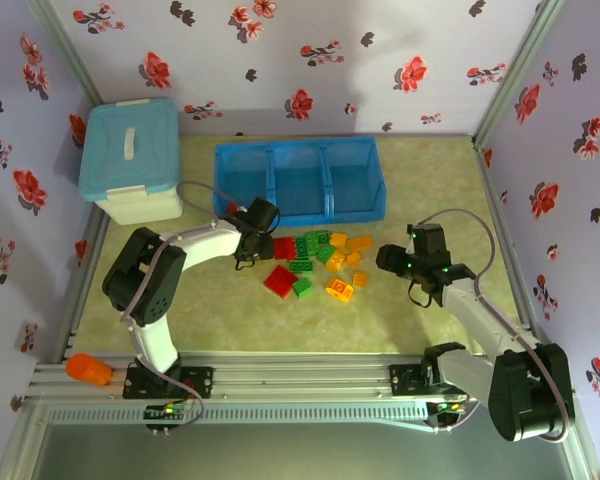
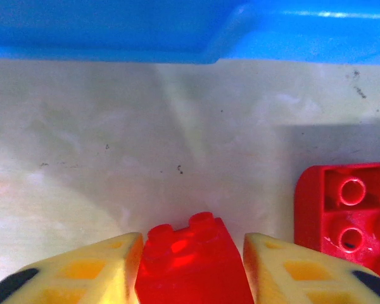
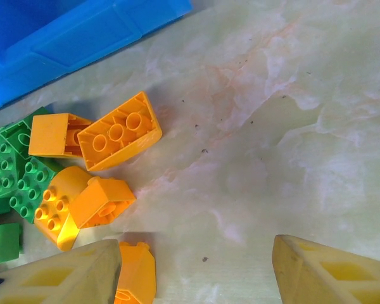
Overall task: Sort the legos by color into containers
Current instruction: Pick up the lego from the center of the table, then place the lego in the container.
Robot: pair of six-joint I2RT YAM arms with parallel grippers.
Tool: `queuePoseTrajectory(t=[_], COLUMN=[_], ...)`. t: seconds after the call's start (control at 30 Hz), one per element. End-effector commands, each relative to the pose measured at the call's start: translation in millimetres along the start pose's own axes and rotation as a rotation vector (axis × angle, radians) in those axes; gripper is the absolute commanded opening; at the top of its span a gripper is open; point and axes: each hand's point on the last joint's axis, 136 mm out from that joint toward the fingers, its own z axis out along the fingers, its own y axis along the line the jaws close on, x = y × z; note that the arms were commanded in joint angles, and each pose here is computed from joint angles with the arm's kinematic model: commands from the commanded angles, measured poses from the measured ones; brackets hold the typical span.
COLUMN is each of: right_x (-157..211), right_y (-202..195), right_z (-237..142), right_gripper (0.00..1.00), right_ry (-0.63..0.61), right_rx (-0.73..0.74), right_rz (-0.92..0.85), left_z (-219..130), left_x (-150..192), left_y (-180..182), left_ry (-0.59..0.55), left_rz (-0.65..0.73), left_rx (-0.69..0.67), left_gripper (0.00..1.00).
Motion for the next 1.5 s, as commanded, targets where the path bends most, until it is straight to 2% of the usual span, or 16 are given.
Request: queuePoseTrajectory(t=[0.0,0.13,0.37,0.53,0.63,0.9,0.93,0.97,1.0,1.03,1.07,1.13,1.27,1.47], right_x=[1.3,1.5,1.4,1.5,1.7,1.5,2.0,2.3,2.3,2.2,2.2,1.9,3.2,4.7], right_y=[-0.7,-0.8,-1.2,-1.1,-0.1,0.9,0.9,1.0,1.7,1.9,2.3,2.6,3.4,6.9], right_z=[1.5,1.2,-0.5,-0.6,-1.2,-5.7,-5.8,-6.0,-6.6,-7.0,-7.8,-8.6,-7.2,-6.1], right_gripper=[0.64,0.64,0.64,0.64,0.64,0.64,0.64,0.64,0.64,0.64,0.64,0.64,0.64,0.64], right_ry=[-0.006,-0.005,-0.011,-0.011,-0.009,-0.017,-0.015,-0.014,-0.014,-0.014,-0.015,-0.018,-0.017,0.0], right_rx=[0.004,0.004,0.004,0.004,0.0,-0.007,-0.008,-0.008,-0.011,-0.012,-0.014,-0.016,-0.023,-0.036], right_rz=[-0.003,-0.003,-0.001,-0.001,-0.002,-0.003,-0.003,-0.004,-0.005,-0.004,-0.004,-0.005,-0.004,-0.005], left_z=[-4.8,-10.8,-40.3,-75.8,-85.3,-84.8,-84.0,-83.5,-85.6,-89.2,-93.0,-100.4,-111.4,-115.2], left_x=[-6.9,-7.5,-18.4,-47.9,-72.5,-131.6,-137.1,-139.8,-142.5,-143.7,-143.5,-137.9,-113.5,-52.4], left_y=[-7.5,-4.6,-5.5,-1.8,7.7,18.5,16.9,14.6,11.5,8.0,5.2,1.6,-1.8,-11.3], left_ry=[-0.018,-0.03,-0.086,-0.181,-0.206,-0.226,-0.228,-0.224,-0.222,-0.226,-0.235,-0.253,-0.264,-0.208], left_rz=[0.0,0.005,0.014,0.026,0.017,0.014,0.015,0.018,0.023,0.029,0.036,0.037,0.036,0.107], left_rx=[0.012,0.0,0.011,0.014,0.0,-0.02,-0.011,-0.002,0.009,0.018,0.026,0.04,0.071,0.098], left_gripper=[0.38,0.32,0.29,0.3,0.3,0.3,0.33,0.4,0.55,0.65,0.7,0.74,0.74,0.75])
